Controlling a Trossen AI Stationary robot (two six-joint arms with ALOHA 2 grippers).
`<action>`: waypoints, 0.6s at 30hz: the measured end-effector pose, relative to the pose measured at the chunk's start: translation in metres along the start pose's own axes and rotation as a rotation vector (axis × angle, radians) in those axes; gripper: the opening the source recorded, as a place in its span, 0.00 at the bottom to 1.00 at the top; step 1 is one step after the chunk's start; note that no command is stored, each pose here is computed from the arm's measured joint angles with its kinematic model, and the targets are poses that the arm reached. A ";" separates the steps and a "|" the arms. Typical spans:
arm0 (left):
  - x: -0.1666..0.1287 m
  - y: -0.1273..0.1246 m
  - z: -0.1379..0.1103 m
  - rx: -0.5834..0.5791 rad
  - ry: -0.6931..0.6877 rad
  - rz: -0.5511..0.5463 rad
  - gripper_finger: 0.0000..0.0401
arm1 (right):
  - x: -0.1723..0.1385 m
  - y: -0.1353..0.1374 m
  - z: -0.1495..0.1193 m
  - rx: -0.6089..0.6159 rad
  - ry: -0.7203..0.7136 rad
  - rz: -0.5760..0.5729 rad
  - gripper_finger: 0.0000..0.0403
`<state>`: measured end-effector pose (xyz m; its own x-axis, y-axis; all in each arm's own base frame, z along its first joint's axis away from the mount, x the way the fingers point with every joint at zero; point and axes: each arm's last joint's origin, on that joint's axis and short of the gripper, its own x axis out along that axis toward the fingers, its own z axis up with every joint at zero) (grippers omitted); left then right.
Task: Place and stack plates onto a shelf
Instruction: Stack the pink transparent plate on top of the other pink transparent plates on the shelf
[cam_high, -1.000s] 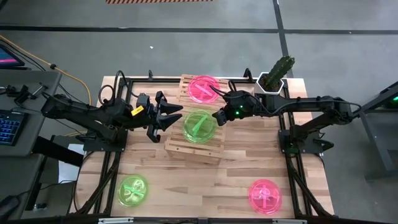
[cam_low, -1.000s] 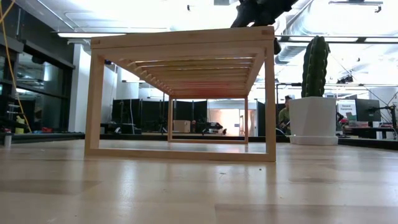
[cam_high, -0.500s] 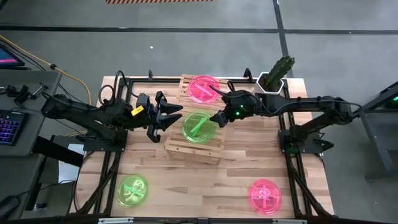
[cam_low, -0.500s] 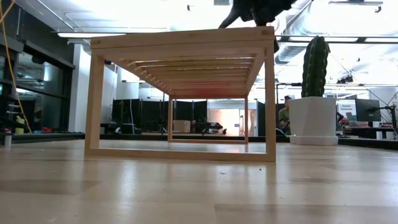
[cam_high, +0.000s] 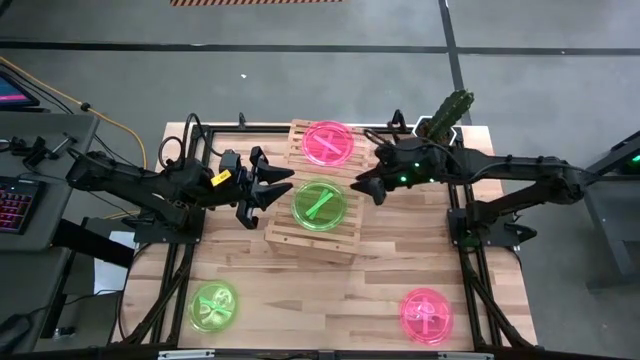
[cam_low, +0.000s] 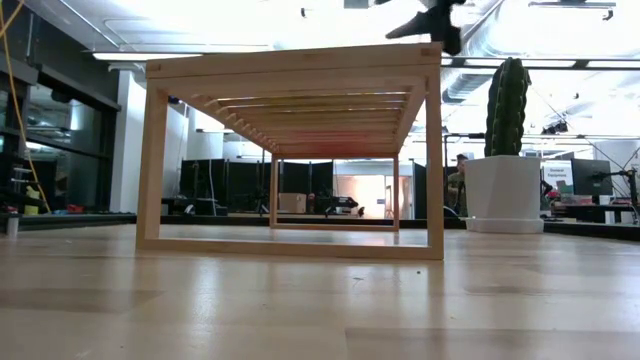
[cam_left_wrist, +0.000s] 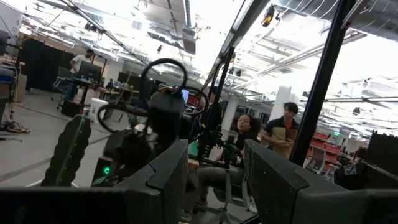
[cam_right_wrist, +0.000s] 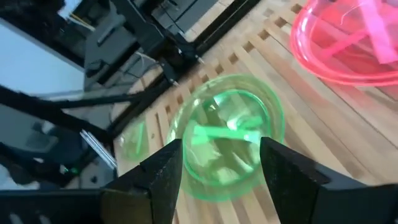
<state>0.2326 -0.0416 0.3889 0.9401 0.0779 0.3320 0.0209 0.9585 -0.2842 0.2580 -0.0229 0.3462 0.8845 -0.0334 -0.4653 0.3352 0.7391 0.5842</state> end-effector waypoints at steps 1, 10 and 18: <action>0.000 0.000 0.000 0.000 0.000 0.000 0.36 | -0.005 0.001 -0.002 -0.016 0.002 -0.007 0.49; 0.000 0.000 -0.002 0.006 0.020 0.004 0.36 | -0.041 0.003 -0.049 -0.085 0.047 -0.008 0.49; 0.000 0.002 -0.005 0.015 0.043 0.032 0.36 | -0.048 -0.005 -0.093 0.000 -0.110 0.169 0.49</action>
<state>0.2342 -0.0412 0.3842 0.9538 0.0974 0.2840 -0.0145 0.9597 -0.2807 0.1839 0.0376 0.3038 0.9584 0.0176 -0.2848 0.1790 0.7402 0.6481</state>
